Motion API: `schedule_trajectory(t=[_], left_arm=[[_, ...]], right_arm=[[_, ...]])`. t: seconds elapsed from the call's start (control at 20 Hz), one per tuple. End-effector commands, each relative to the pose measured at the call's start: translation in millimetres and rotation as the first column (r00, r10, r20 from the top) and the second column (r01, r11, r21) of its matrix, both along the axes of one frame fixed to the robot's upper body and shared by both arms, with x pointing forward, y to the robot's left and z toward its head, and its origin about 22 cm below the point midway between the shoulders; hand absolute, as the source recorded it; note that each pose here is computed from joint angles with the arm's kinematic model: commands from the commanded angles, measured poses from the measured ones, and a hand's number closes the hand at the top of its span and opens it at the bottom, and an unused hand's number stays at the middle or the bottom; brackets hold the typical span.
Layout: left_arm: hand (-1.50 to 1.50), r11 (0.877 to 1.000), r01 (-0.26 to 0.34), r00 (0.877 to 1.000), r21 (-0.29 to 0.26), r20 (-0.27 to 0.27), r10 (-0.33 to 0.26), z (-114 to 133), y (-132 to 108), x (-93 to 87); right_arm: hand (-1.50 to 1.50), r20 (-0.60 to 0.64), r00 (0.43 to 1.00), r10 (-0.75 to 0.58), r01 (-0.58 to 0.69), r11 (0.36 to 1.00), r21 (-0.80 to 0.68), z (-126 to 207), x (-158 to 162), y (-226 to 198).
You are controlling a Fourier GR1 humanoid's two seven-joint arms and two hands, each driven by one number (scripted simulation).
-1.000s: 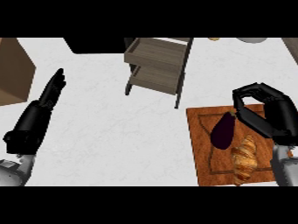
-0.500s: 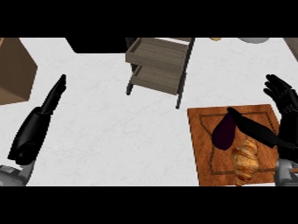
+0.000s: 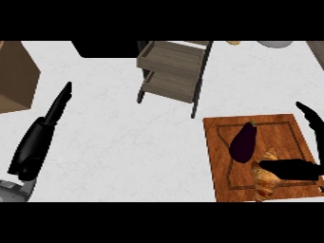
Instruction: Pick the croissant from the cutting board and place it in the tiered basket
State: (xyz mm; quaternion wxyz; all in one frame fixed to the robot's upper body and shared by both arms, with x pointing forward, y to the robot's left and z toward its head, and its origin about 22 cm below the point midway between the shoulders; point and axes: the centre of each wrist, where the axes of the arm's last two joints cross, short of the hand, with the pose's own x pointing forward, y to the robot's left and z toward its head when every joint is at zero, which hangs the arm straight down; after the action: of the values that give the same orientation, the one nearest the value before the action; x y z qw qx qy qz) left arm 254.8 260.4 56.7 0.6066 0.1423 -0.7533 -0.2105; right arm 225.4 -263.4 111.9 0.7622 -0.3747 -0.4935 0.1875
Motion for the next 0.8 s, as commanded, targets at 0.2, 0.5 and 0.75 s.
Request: schedule_trajectory(t=[0.2, 0.5, 0.75], left_arm=[[0.00, 1.000, 0.019, 1.000, -0.012, 0.007, -0.018, -8.0, -11.6, -1.8], [0.00, 0.999, 0.045, 0.999, -0.016, 0.011, -0.045, -5.0, -8.0, -1.4], [0.00, 0.999, 0.032, 0.999, -0.005, 0.009, -0.032, -8.3, -12.2, 5.5]], right_arm=[[-1.50, -0.274, 0.952, -0.140, 0.067, 0.964, -0.258, 55.1, -12.4, 30.6], [-1.50, -0.287, 0.945, -0.159, 0.094, 0.969, -0.226, 35.0, 1.0, 65.0], [-1.50, -0.375, 0.902, -0.214, 0.092, 0.944, -0.316, 7.1, 17.1, 72.0]])
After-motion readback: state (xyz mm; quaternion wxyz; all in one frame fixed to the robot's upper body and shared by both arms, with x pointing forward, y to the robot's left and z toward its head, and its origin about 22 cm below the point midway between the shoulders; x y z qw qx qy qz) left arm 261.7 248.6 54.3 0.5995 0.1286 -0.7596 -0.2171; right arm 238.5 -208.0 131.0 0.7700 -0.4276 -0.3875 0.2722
